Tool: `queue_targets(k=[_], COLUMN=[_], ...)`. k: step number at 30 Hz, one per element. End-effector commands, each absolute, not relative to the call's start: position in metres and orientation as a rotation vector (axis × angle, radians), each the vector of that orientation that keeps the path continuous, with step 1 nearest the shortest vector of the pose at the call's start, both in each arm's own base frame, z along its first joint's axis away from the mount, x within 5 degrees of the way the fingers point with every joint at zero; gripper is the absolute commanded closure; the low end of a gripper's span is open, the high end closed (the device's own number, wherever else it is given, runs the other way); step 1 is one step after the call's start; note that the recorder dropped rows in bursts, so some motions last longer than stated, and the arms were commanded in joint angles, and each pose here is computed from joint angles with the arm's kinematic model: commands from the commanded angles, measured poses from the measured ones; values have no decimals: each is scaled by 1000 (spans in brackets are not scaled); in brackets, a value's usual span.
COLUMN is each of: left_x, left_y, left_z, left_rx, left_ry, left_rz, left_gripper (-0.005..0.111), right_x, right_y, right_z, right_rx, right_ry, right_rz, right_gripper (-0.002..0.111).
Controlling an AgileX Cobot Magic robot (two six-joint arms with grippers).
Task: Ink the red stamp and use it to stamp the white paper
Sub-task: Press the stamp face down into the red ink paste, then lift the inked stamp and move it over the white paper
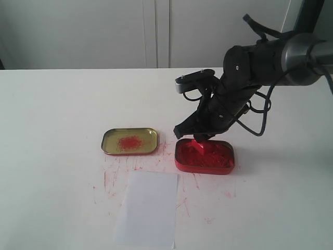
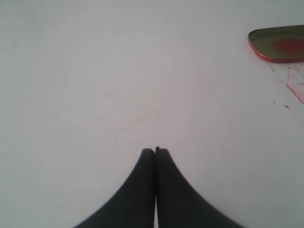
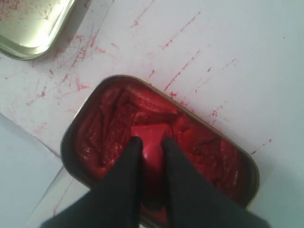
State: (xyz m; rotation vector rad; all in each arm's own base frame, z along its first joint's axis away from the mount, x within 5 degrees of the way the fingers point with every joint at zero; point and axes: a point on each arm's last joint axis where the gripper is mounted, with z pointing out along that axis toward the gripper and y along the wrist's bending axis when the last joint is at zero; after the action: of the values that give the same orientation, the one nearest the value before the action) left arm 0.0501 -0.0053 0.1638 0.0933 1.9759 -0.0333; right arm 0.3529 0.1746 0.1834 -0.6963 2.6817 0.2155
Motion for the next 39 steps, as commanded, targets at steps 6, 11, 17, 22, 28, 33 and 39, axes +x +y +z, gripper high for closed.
queue_targets(k=[6, 11, 17, 22, 28, 33, 39], left_x=[50, 50, 50, 50, 50, 50, 50], left_y=[-5, -5, -5, -5, -5, -5, -5], left_z=[163, 163, 163, 163, 163, 163, 163], left_rx=[89, 89, 89, 89, 89, 89, 89], left_ry=[1973, 1973, 1973, 1973, 1973, 1973, 1973], left_rz=[-33, -33, -33, -33, -33, -33, -33], left_gripper=[107, 107, 107, 107, 107, 107, 107], right_x=[358, 359, 358, 356, 353, 350, 345], right_y=[164, 160, 162, 164, 164, 166, 169], right_z=[190, 190, 192, 203, 208, 207, 210], right_rx=[-580, -542, -500, -452, -460, -479, -523], right_ry=[2692, 2720, 2724, 2697, 2699, 2725, 2733], right_rz=[272, 298, 348, 409, 422, 454, 517], right_gripper=[108, 108, 108, 108, 108, 108, 108])
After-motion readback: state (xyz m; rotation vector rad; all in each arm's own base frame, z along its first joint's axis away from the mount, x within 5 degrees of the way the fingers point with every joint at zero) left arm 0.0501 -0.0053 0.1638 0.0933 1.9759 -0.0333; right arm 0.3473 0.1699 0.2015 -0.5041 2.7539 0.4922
